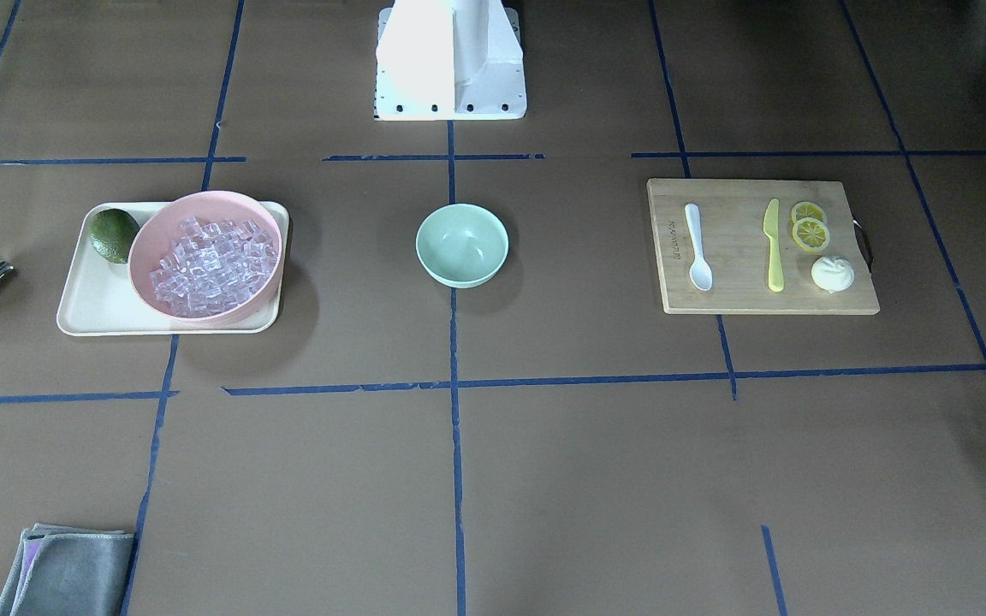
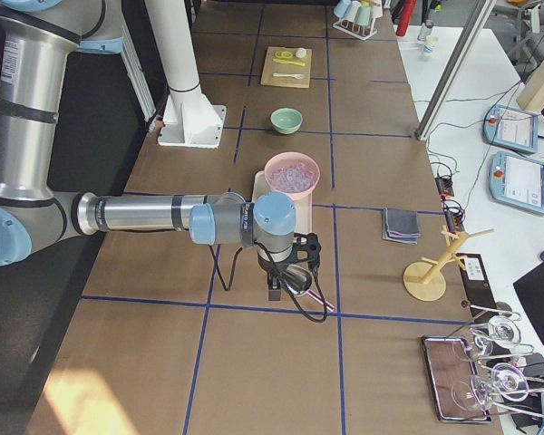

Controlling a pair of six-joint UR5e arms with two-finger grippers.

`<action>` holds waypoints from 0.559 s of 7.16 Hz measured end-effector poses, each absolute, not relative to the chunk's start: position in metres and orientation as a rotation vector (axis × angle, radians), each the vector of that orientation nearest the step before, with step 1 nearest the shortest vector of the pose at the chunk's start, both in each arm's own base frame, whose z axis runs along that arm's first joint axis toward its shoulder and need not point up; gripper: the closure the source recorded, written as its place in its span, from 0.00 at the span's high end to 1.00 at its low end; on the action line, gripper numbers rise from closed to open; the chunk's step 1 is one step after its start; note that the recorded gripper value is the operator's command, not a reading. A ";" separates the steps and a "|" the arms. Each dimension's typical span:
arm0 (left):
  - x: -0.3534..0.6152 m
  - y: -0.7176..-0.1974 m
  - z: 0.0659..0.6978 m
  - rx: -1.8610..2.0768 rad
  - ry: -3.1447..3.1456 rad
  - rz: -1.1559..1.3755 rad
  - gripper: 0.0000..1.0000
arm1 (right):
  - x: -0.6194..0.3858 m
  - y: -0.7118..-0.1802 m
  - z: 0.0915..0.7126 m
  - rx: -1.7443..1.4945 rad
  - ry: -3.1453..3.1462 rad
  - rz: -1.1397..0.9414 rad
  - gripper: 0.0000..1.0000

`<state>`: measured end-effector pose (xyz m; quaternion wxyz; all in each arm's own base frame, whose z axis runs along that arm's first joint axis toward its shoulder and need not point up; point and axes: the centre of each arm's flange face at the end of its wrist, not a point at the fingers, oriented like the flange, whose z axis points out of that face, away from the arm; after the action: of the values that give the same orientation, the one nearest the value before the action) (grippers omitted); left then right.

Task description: Put spoon and ice into bowl

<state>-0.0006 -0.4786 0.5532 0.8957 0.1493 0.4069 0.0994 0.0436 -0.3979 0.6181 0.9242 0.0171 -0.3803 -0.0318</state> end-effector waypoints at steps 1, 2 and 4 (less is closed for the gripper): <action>0.022 -0.480 0.545 0.304 0.867 0.224 1.00 | 0.044 -0.398 0.618 0.040 -0.781 -0.067 1.00; 0.061 -0.480 0.529 0.283 0.903 0.243 1.00 | 0.043 -0.398 0.617 0.043 -0.782 -0.069 1.00; 0.139 -0.477 0.491 0.201 0.943 0.197 1.00 | 0.043 -0.398 0.618 0.045 -0.782 -0.070 1.00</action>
<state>0.1391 -0.4774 0.4911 0.8815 0.0965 0.4525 0.0946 0.0432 -0.3983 0.6176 0.9237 0.0218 -0.3810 -0.0341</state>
